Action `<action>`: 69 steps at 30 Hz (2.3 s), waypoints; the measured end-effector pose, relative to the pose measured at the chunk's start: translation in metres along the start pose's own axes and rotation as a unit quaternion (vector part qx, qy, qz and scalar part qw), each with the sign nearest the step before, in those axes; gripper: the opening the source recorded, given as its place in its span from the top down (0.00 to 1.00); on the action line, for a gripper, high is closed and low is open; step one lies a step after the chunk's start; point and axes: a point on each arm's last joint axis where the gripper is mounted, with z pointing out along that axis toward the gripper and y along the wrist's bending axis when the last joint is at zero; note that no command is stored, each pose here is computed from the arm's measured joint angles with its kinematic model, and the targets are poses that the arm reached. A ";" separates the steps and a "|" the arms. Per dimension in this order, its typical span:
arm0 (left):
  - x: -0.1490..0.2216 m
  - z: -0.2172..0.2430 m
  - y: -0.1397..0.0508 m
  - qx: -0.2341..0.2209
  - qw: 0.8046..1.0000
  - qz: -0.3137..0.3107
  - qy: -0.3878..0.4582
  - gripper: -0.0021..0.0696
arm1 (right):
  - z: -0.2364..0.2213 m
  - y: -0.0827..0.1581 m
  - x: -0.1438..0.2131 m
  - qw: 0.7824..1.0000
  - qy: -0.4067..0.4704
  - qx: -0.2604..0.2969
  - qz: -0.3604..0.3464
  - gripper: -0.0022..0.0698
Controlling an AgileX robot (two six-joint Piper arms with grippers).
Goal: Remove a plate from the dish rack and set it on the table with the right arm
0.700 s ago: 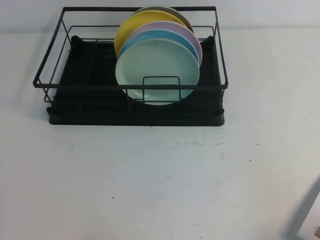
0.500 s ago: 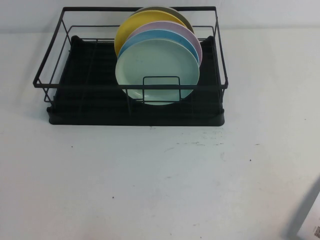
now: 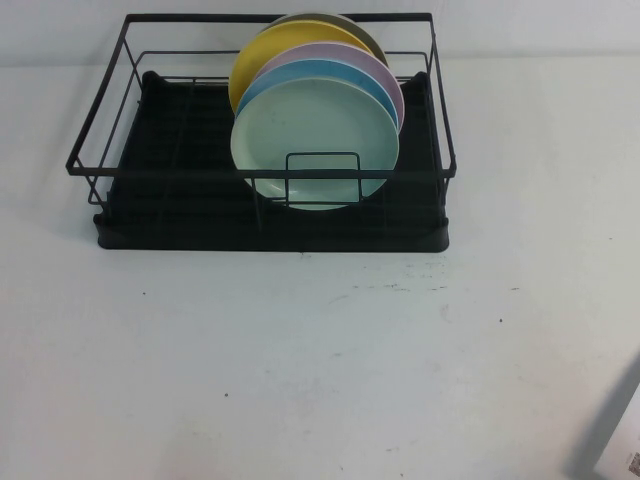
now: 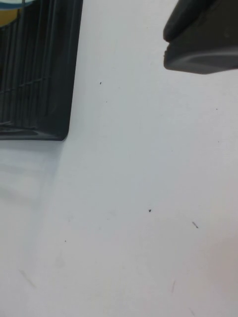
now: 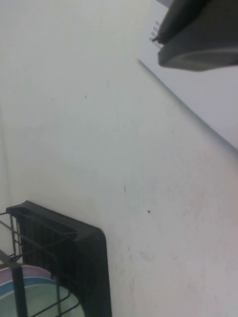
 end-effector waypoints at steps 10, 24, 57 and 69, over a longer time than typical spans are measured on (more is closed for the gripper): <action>0.000 0.000 0.000 0.000 1.000 0.000 0.000 0.98 | 0.000 0.002 -0.004 0.998 -0.019 -0.014 0.058 1.00; 0.000 0.000 0.000 0.000 1.000 0.000 0.000 0.98 | -0.002 0.002 -0.018 0.967 -0.095 -0.036 0.233 1.00; 0.000 0.000 0.000 0.000 1.000 0.000 0.000 0.98 | 0.127 0.048 -0.157 0.954 0.217 -0.204 0.036 1.00; 0.000 0.000 0.000 0.000 1.000 0.000 0.000 0.98 | 0.204 0.127 -0.185 0.921 0.186 -0.316 -0.134 1.00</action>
